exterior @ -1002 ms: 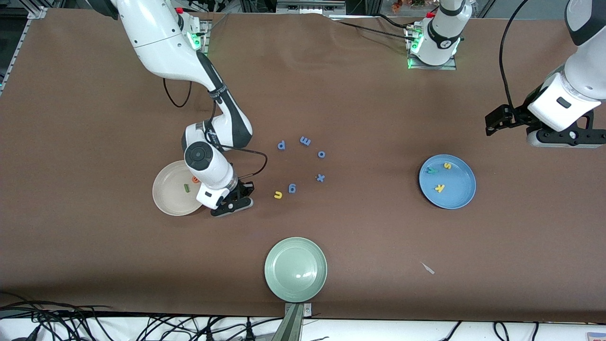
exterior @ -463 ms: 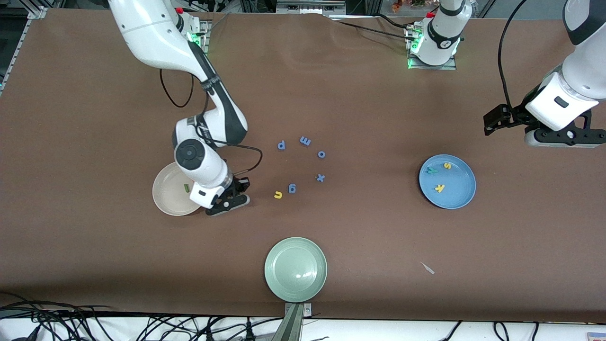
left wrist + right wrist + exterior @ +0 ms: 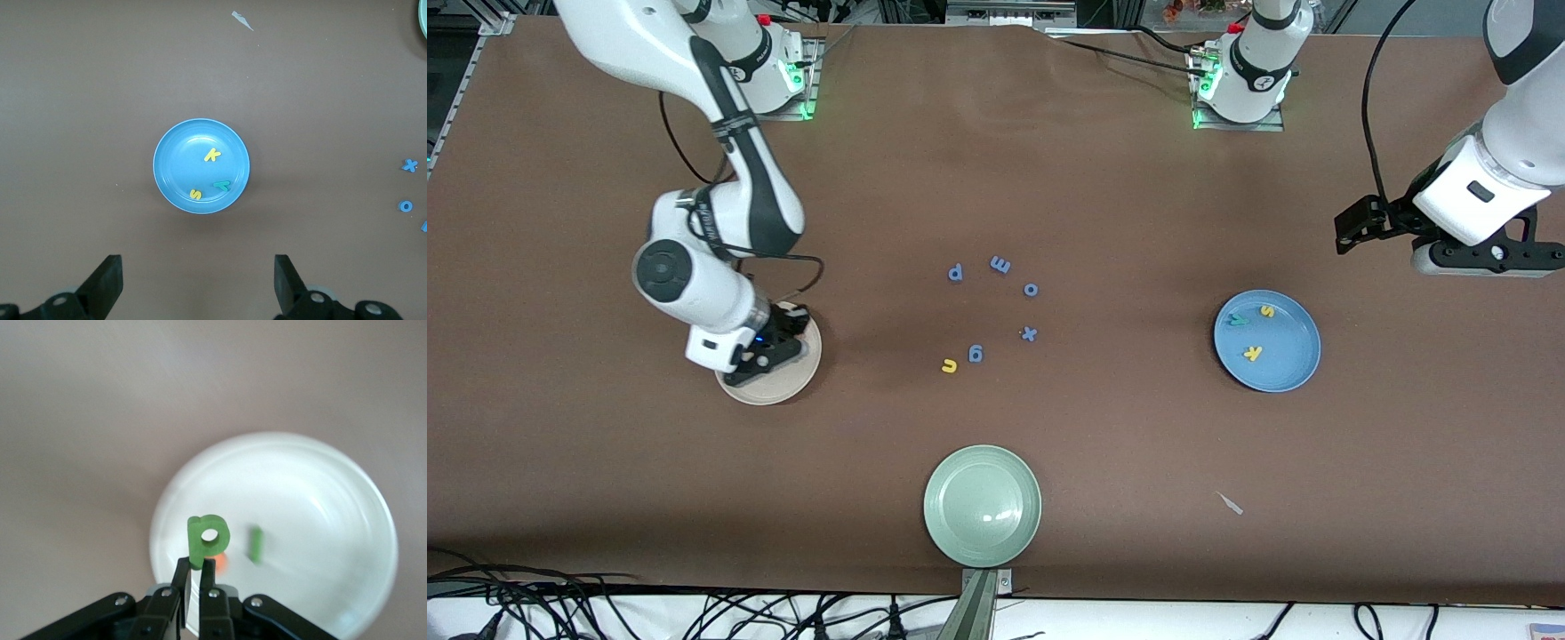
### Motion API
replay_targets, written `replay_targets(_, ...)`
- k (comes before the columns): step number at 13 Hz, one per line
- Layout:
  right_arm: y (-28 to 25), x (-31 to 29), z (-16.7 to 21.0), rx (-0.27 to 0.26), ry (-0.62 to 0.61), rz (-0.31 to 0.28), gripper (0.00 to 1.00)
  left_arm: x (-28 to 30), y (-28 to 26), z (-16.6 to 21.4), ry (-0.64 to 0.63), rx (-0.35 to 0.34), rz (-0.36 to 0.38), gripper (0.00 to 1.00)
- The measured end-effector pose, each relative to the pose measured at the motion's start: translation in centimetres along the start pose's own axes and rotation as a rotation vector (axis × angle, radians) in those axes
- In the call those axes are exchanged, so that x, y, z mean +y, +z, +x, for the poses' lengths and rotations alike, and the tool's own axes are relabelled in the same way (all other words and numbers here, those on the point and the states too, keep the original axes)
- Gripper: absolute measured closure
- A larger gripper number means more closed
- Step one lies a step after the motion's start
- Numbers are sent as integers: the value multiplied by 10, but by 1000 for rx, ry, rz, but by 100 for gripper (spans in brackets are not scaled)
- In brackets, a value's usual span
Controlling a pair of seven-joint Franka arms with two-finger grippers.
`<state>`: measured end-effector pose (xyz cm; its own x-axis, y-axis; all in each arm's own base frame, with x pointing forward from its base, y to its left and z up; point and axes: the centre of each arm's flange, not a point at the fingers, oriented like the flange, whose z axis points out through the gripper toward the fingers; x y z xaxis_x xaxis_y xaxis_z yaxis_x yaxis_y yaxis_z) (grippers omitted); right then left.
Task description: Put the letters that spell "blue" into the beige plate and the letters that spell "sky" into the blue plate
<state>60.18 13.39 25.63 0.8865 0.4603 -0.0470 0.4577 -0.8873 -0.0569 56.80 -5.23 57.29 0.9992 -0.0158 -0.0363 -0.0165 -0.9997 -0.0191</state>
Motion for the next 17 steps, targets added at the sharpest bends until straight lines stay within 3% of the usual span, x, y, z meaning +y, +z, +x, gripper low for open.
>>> replay_targets(2,13,8,-16,-26,3,5,91,0,0,0,0,0,0,0)
replay_targets(3,16,5,-17,-30,1,6,85,0,0,0,0,0,0,0)
replay_targets(7,12,-4,-10,0,5,6,44,0,0,0,0,0,0,0)
replay_targets(11,-21,-63,39,110,256,130,4,0,0,0,0,0,0,0)
replay_targets(14,-22,-98,82,147,292,165,0,0,0,0,0,0,0,0)
replay_targets(17,12,-124,109,140,259,163,0,0,0,0,1,0,0,0)
